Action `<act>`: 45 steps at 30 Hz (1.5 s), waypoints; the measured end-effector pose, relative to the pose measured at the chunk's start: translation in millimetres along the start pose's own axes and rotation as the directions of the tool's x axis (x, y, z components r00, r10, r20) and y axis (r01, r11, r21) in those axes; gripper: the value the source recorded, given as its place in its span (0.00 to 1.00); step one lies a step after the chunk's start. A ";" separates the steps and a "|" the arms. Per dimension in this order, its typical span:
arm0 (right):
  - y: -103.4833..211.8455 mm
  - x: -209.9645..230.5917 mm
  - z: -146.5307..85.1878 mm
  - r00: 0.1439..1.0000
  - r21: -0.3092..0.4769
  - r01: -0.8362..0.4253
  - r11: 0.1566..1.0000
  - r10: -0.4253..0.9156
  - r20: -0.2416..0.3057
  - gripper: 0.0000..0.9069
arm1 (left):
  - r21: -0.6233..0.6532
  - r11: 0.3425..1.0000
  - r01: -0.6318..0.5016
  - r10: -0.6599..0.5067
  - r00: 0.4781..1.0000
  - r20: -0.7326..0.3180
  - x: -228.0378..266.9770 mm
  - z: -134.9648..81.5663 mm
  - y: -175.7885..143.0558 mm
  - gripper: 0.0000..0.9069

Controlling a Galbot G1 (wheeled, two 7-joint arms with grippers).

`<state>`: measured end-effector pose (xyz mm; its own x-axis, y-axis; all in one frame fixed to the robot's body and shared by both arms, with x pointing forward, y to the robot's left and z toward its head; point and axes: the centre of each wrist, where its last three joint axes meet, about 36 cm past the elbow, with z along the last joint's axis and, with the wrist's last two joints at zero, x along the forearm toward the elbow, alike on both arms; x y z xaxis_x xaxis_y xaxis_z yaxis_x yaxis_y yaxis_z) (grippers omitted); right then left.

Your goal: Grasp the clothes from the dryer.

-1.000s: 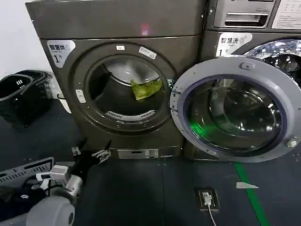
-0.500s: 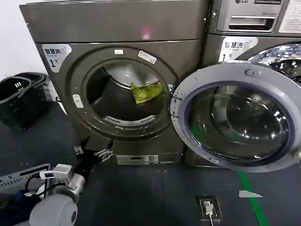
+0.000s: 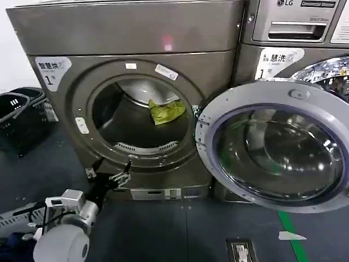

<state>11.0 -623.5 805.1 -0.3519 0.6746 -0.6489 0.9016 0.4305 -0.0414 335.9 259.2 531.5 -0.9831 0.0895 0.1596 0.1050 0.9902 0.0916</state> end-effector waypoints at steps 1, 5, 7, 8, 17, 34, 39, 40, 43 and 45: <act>-0.4 0.2 -0.4 1.000 0.000 -0.001 1.000 0.001 0.001 1.00 | 0.000 1.000 0.000 0.000 1.000 0.001 -0.1 -0.2 0.0 1.00; -1.7 0.3 -1.7 1.000 0.000 -0.003 1.000 0.003 0.004 1.00 | 0.001 1.000 -0.001 0.001 1.000 0.003 -1.4 -0.5 -0.2 1.00; -2.2 -0.1 -2.6 1.000 -0.001 -0.003 1.000 0.003 0.006 1.00 | 0.001 1.000 0.000 0.000 1.000 0.002 -1.8 -0.1 -0.2 1.00; -2.2 -0.2 -2.5 1.000 -0.001 -0.003 1.000 0.003 0.006 1.00 | 0.001 1.000 -0.001 0.001 1.000 0.002 -1.9 -0.1 -0.2 1.00; -2.5 0.1 -2.1 1.000 -0.003 -0.004 1.000 0.004 0.005 1.00 | 0.003 1.000 0.001 -0.001 1.000 -0.001 -4.0 0.8 0.5 1.00; -1.1 0.9 -2.1 1.000 -0.001 0.004 1.000 -0.004 0.005 1.00 | -0.008 1.000 -0.005 0.005 1.000 -0.006 -3.8 1.0 0.2 1.00; -1.2 1.0 -2.0 1.000 -0.001 0.005 1.000 -0.005 0.005 1.00 | -0.009 1.000 -0.006 0.006 1.000 -0.004 -3.4 0.7 -0.2 1.00; -1.4 1.2 -1.8 1.000 0.000 0.005 1.000 -0.005 0.005 1.00 | -0.009 1.000 -0.006 0.006 1.000 -0.003 -3.7 0.5 -0.3 1.00; -1.6 1.8 -1.7 1.000 0.000 0.004 1.000 -0.004 0.004 1.00 | -0.008 1.000 -0.006 0.006 1.000 -0.002 -4.2 0.4 -0.3 1.00; -2.0 1.8 -1.7 1.000 0.000 0.004 1.000 -0.004 0.004 1.00 | -0.008 1.000 -0.005 0.005 1.000 -0.001 -4.8 0.4 0.0 1.00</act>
<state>8.1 -622.2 805.2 -0.3547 0.6701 -0.6520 0.9000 0.4336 -0.0440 340.6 258.9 530.3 -0.9824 0.0938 0.1615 0.1106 0.9890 0.0983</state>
